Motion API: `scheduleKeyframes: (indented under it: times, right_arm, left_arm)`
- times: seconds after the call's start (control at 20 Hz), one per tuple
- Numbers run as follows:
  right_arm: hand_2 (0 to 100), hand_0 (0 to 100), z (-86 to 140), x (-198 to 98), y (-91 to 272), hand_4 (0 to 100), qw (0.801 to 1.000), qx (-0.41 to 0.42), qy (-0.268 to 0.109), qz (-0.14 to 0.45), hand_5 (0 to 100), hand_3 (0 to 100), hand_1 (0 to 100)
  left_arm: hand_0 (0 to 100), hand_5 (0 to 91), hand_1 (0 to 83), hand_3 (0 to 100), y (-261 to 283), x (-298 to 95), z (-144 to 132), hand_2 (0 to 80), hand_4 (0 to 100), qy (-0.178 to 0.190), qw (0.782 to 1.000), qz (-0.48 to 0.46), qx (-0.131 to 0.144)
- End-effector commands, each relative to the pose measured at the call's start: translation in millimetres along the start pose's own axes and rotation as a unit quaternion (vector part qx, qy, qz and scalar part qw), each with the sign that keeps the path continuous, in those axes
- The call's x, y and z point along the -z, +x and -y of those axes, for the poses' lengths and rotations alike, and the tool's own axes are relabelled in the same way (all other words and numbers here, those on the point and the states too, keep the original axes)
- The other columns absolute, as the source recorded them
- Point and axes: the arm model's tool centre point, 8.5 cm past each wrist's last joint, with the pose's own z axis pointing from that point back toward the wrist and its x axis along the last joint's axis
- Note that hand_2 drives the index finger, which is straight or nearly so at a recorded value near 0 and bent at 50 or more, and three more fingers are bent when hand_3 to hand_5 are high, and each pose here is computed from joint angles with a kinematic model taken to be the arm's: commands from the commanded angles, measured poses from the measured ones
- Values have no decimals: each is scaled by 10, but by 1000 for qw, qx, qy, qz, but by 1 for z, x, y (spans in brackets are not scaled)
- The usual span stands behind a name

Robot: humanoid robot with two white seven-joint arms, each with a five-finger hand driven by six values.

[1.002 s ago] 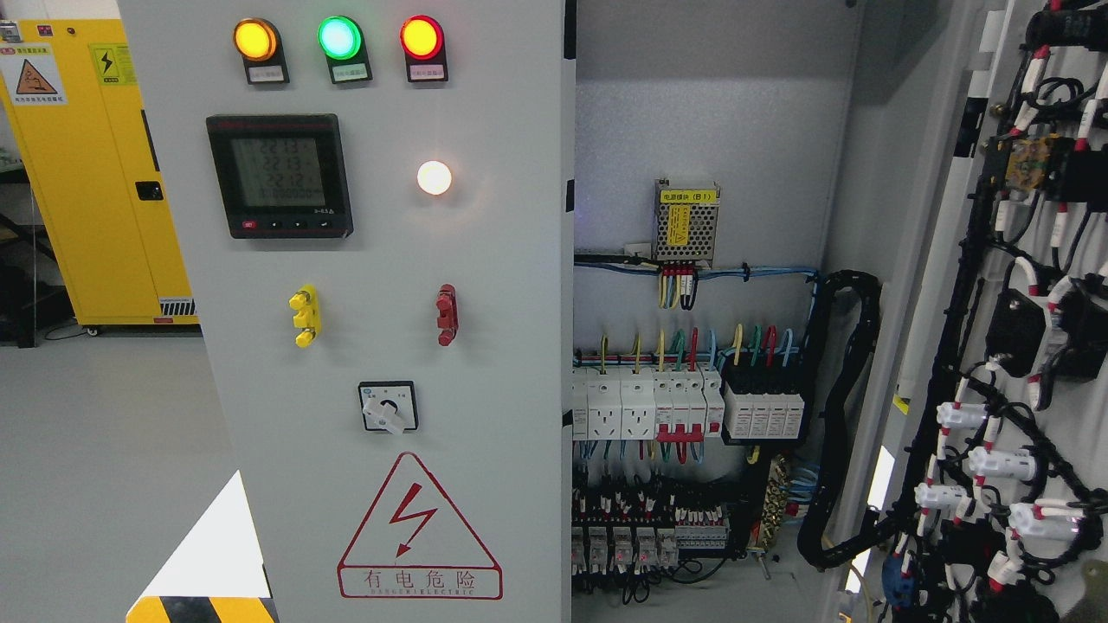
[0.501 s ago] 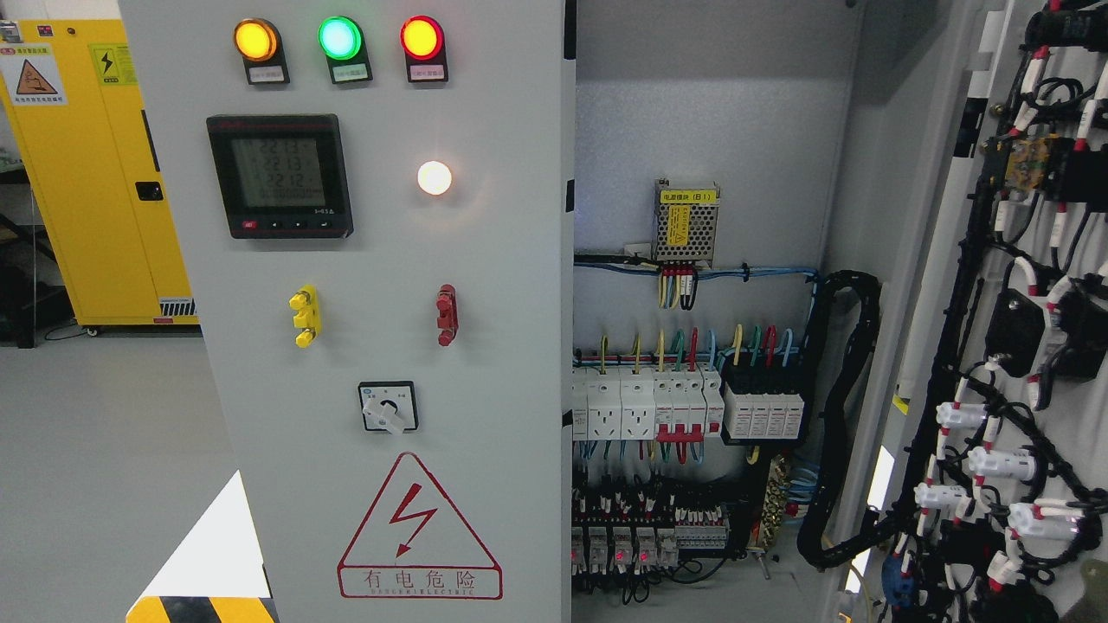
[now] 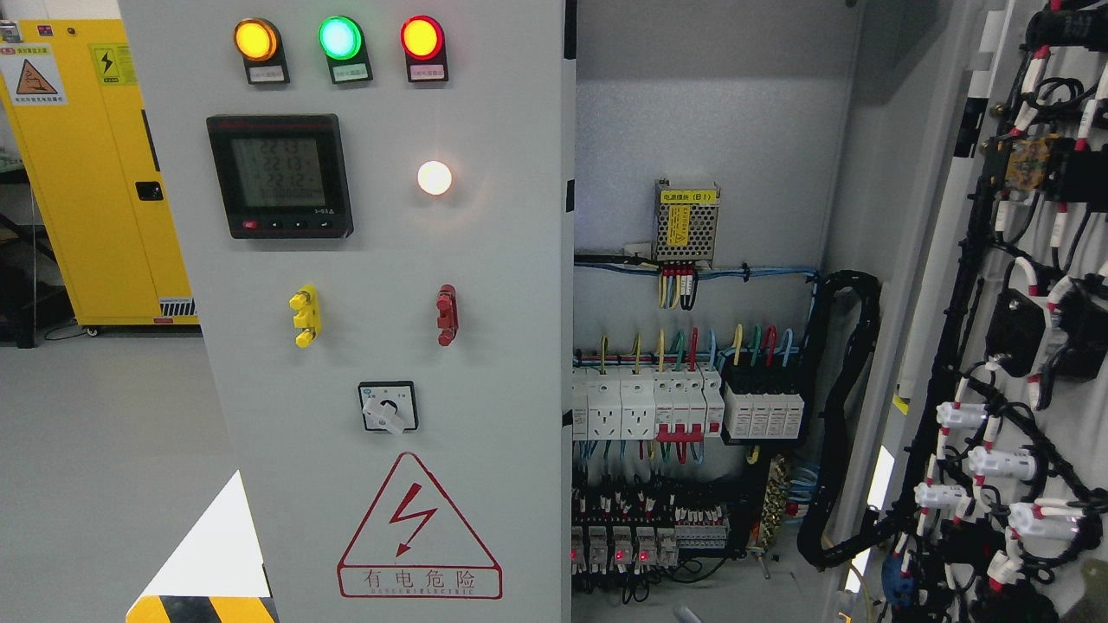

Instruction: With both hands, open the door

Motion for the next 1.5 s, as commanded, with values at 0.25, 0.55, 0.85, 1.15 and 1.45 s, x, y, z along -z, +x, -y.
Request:
scheduleKeyframes:
  times: [0.25, 0.55, 0.85, 1.15, 1.45]
  right_arm:
    - [40, 0, -20, 78, 32, 0, 997, -43, 21, 58, 0, 0, 500]
    - [40, 0, -14, 115, 23, 0, 997, -63, 21, 48, 0, 0, 500]
    - [40, 0, -1, 147, 29, 0, 996, -76, 14, 54, 0, 0, 500]
    - [40, 0, -1, 172, 30, 0, 996, -82, 18, 38, 0, 0, 500]
    - [40, 0, 10, 191, 35, 0, 997, -71, 8, 30, 0, 0, 500]
  left_arm:
    - [120, 0, 556, 0, -14, -3, -5, 0, 0, 4, 1000, -9, -4]
    - [120, 0, 556, 0, -14, -3, -7, 0, 0, 5, 1000, -8, -4]
    - [120, 0, 556, 0, -12, -2, -4, 0, 0, 2, 1000, -6, -4]
    - [120, 0, 556, 0, -9, -2, -3, 0, 0, 2, 1000, -4, -3]
    - [120, 0, 556, 0, -2, -1, -1, 0, 0, -1, 1000, 2, -4]
